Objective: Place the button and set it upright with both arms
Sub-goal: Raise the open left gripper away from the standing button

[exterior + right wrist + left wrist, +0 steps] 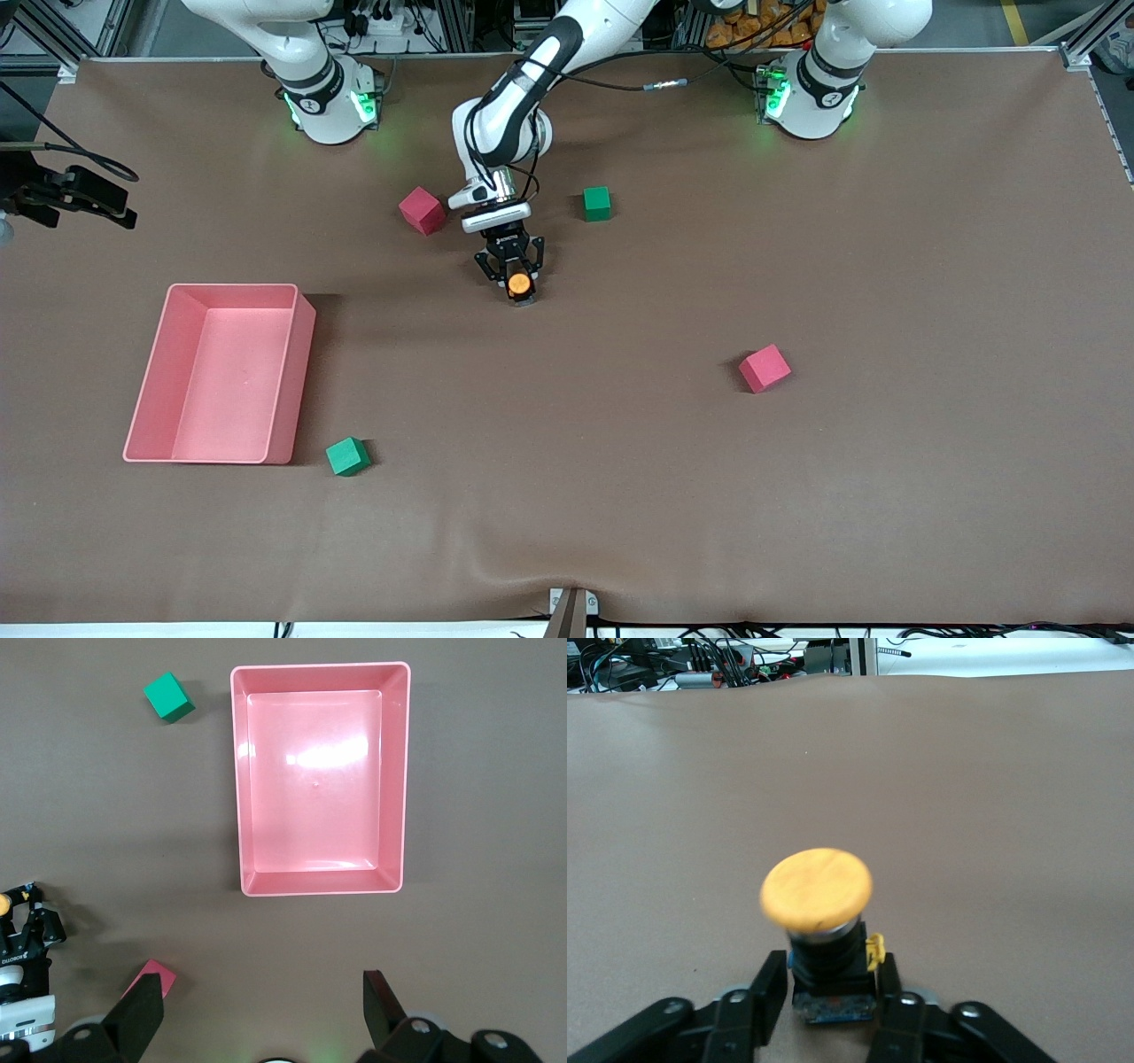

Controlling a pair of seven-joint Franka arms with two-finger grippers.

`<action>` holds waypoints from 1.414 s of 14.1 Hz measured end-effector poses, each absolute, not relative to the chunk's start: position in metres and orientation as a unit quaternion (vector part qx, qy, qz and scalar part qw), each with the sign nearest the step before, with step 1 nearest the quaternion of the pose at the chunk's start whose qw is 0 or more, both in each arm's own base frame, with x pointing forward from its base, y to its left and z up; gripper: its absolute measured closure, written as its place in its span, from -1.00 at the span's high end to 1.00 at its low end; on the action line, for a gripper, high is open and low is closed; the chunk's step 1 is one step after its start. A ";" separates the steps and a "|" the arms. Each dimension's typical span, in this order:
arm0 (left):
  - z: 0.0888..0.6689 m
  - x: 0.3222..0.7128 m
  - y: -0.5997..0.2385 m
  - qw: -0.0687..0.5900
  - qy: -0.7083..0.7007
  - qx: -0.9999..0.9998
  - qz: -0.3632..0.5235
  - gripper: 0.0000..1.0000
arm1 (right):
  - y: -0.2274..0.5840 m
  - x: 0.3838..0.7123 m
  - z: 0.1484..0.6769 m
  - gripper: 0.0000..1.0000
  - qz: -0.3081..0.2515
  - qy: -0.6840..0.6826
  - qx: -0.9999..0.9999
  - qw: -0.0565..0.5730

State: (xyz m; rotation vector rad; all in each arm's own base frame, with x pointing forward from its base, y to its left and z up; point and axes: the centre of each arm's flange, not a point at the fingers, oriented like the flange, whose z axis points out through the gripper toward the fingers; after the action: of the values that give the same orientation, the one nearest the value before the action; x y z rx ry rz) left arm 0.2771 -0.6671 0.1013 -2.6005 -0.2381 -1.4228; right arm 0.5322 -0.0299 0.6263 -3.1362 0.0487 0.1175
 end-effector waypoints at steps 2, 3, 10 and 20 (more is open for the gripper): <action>0.101 0.276 -0.667 0.080 -0.086 -0.871 -0.477 0.56 | -0.030 0.531 0.626 1.00 0.042 0.015 -0.999 0.002; 0.101 0.275 -0.668 0.079 -0.087 -0.871 -0.476 0.74 | -0.030 0.531 0.626 1.00 0.042 0.015 -0.999 0.002; 0.162 0.218 -0.701 0.066 -0.148 -0.889 -0.429 1.00 | -0.029 0.531 0.626 1.00 0.041 0.015 -0.999 0.002; 0.432 0.261 -0.678 0.017 -0.235 -0.912 -0.336 1.00 | -0.028 0.532 0.626 1.00 0.040 0.013 -0.999 0.001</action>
State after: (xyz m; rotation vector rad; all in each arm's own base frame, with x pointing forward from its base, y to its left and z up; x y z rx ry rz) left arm 0.2609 -0.6779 0.4324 -2.8344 -0.7297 -1.0435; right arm 0.5317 -0.0277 0.6259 -3.1360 0.0424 0.1259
